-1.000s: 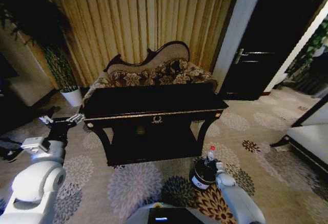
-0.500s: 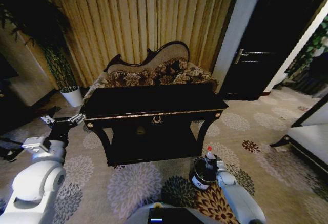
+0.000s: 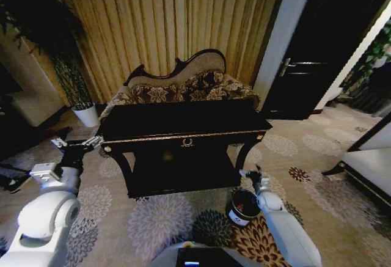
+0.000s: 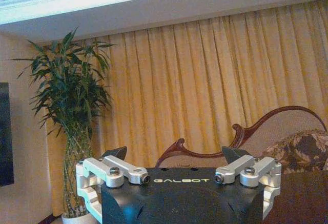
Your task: Move to the front of the table and place the trash on the table into the trash bin.
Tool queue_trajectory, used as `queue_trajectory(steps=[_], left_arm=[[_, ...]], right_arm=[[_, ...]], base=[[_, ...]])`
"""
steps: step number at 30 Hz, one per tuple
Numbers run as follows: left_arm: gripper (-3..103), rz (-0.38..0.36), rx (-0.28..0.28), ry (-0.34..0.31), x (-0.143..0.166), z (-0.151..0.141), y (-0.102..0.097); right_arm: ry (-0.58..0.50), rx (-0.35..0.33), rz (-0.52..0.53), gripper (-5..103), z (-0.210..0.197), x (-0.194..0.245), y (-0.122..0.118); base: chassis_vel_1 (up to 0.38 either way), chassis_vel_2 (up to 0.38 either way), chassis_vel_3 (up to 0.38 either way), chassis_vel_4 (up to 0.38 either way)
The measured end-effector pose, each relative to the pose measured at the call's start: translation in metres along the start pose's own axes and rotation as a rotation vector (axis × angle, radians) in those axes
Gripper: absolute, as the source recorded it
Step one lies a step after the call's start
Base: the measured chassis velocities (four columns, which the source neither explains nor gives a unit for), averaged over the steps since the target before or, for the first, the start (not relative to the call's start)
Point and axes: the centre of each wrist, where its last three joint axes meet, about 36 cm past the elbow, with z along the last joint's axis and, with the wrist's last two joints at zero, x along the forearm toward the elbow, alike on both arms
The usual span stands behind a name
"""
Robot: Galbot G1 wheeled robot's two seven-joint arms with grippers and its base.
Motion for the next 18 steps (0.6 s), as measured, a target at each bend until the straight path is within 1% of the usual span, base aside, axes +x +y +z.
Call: queue_trajectory(steps=[1,2,3,4,6,7,8,9,10,12,15,18], left_arm=[[100,0.0,0.0,0.0,0.0,0.0,0.0],[100,0.002,0.0,0.0,0.0,0.0,-0.001],[100,0.002,-0.003,0.001,0.0,0.0,-0.001],[100,0.002,-0.003,0.001,0.0,0.0,-0.001],[100,-0.001,-0.015,0.007,0.0,0.002,0.0],[100,-0.003,-0.018,0.01,0.0,0.003,0.001],[100,-0.003,-0.018,0.01,0.0,0.003,0.001],[100,-0.006,-0.02,0.014,0.0,0.004,0.002],[100,-0.006,-0.02,0.014,0.0,0.004,0.002],[100,-0.01,-0.022,0.021,0.001,0.006,0.003],[100,-0.012,-0.024,0.023,0.001,0.007,0.004],[100,-0.012,-0.025,0.023,0.0,0.007,0.004]], right_arm=[[0.0,0.0,0.0,100,0.0,0.0,0.0],[-0.058,-0.009,-0.038,100,-0.028,0.008,0.016],[-0.084,-0.018,-0.066,100,-0.043,0.015,0.028],[-0.084,-0.018,-0.066,100,-0.043,0.015,0.028],[-0.141,-0.046,-0.153,100,-0.082,0.042,0.064],[-0.157,-0.055,-0.178,100,-0.093,0.052,0.075],[-0.157,-0.055,-0.178,100,-0.093,0.052,0.075],[-0.172,-0.065,-0.21,100,-0.106,0.067,0.09],[-0.172,-0.065,-0.21,100,-0.106,0.067,0.09],[-0.192,-0.068,-0.245,100,-0.12,0.087,0.108],[-0.198,-0.062,-0.253,100,-0.124,0.092,0.113],[-0.2,-0.055,-0.249,100,-0.125,0.092,0.111]], base=[[0.0,0.0,0.0,0.0],[0.0,0.0,0.0,0.0],[0.0,0.0,0.0,0.0],[0.0,0.0,0.0,0.0],[0.0,0.0,0.0,0.0],[0.0,0.0,0.0,0.0],[0.0,0.0,0.0,0.0],[0.0,0.0,0.0,0.0],[0.0,0.0,0.0,0.0],[0.0,0.0,0.0,0.0],[0.017,-0.026,-0.019,0.02],[0.101,-0.087,-0.07,0.096]])
